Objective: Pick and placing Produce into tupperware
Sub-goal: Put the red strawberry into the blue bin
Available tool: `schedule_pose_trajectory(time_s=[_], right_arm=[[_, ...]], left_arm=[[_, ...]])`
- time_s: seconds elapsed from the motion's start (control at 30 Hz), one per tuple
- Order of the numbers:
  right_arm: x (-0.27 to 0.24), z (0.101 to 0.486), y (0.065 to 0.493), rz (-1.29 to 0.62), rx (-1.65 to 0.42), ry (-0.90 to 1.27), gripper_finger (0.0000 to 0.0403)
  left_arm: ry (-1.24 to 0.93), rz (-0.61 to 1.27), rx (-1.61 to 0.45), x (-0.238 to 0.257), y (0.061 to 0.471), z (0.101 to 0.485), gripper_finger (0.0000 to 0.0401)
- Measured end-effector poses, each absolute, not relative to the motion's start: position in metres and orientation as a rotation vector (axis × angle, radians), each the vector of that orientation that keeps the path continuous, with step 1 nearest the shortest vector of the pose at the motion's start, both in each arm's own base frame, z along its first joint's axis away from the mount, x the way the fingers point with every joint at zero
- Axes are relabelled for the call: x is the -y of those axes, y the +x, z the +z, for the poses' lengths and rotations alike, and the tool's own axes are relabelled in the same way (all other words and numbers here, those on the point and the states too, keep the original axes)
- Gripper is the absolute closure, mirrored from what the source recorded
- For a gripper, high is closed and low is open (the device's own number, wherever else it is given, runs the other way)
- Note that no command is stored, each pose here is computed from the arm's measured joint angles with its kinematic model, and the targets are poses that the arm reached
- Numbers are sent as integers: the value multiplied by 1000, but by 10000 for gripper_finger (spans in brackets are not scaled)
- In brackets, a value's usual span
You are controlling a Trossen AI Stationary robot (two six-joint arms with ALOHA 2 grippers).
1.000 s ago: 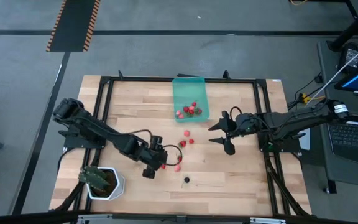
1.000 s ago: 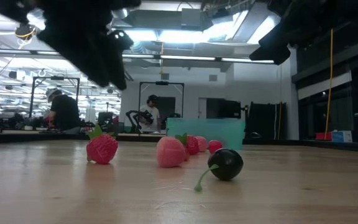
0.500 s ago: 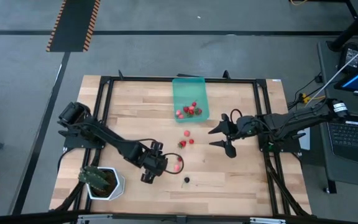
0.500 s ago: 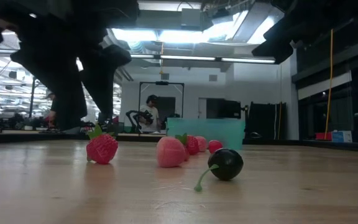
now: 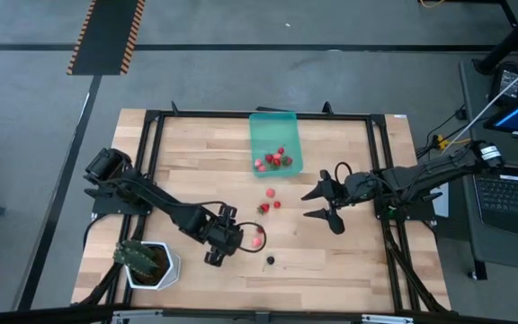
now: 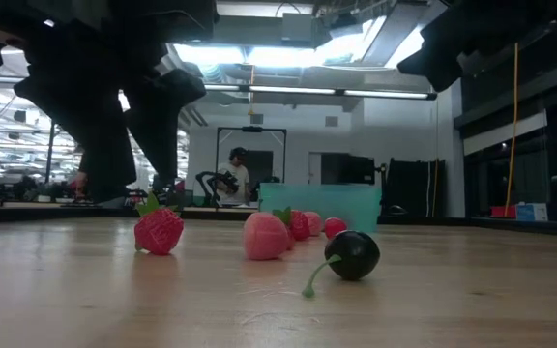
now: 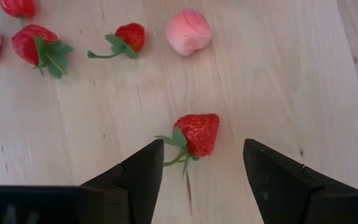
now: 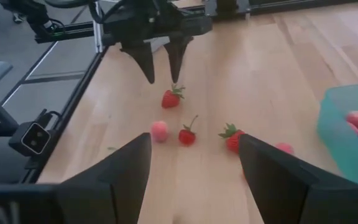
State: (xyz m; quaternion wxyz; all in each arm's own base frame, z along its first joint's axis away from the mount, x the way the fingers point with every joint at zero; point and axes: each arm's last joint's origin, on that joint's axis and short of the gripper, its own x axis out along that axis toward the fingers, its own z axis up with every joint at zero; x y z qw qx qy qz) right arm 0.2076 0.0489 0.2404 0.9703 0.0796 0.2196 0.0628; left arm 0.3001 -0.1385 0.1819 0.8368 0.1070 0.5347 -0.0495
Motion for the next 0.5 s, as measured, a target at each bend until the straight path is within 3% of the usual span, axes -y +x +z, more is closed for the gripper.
schedule_pose_trajectory(time_s=[0.5], right_arm=[[-56,242,206,161,-432,159,160]], left_arm=[[309,-141,-1216,137,312,144,188]])
